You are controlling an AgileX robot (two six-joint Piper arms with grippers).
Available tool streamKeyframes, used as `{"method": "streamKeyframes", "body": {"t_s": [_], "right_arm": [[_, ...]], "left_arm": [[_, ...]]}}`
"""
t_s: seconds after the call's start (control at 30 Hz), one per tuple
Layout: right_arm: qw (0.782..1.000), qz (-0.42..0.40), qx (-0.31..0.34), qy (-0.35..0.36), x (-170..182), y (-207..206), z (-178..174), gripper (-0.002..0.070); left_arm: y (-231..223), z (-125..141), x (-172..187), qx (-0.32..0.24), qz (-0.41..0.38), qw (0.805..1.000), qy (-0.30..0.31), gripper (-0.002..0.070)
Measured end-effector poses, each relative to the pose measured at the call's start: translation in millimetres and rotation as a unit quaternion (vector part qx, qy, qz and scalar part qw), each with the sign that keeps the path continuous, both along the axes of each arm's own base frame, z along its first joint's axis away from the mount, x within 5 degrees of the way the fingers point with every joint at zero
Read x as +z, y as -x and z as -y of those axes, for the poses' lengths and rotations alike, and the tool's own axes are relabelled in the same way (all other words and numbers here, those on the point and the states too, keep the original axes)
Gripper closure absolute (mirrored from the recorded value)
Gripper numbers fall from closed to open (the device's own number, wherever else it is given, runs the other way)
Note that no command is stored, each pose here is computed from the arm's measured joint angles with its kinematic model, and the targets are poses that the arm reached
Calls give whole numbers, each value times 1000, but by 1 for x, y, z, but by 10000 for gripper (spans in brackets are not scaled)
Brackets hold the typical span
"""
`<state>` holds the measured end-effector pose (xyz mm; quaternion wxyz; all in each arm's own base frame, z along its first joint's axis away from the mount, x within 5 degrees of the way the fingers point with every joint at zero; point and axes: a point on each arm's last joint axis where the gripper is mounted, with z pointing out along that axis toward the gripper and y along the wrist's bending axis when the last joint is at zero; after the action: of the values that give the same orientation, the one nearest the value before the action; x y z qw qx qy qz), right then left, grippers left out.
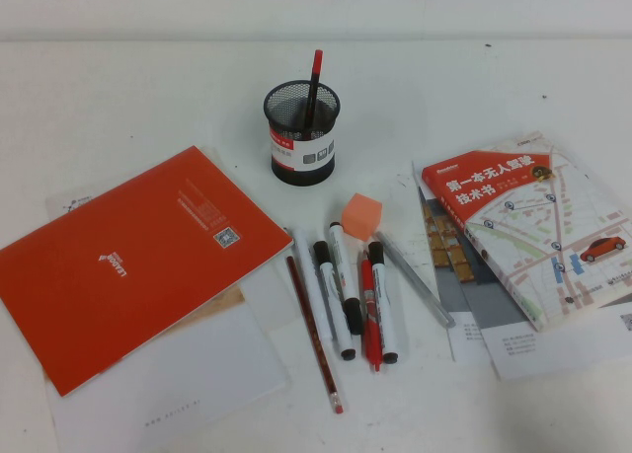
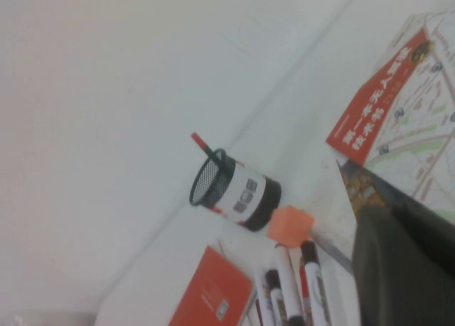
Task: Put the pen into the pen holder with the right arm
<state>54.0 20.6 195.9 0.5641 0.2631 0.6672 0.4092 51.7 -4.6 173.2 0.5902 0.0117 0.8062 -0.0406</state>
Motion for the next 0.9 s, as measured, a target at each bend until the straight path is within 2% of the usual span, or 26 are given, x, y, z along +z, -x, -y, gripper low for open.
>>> {"method": "streamKeyframes", "body": {"t_s": [0.1,0.23,0.43,0.57,0.7,0.83,0.9], "right_arm": [[1000,-4,17,16,-1,1,-3,695],[995,1,57,81,-2,4,-9,695],[970,0,123,211,51,1,-18,695],[930,-67,181,314,89,-21,-21,695],[890,-140,248,356,118,-59,-25,695],[853,-195,303,378,124,-104,-32,695],[827,-221,324,402,120,-125,-38,695]], "left_arm": [[0,0,0,0,0,1000,0,678],[0,0,0,0,0,1000,0,678],[0,0,0,0,0,1000,0,678],[0,0,0,0,0,1000,0,678],[0,0,0,0,0,1000,0,678],[0,0,0,0,0,1000,0,678],[0,0,0,0,0,1000,0,677]]}}
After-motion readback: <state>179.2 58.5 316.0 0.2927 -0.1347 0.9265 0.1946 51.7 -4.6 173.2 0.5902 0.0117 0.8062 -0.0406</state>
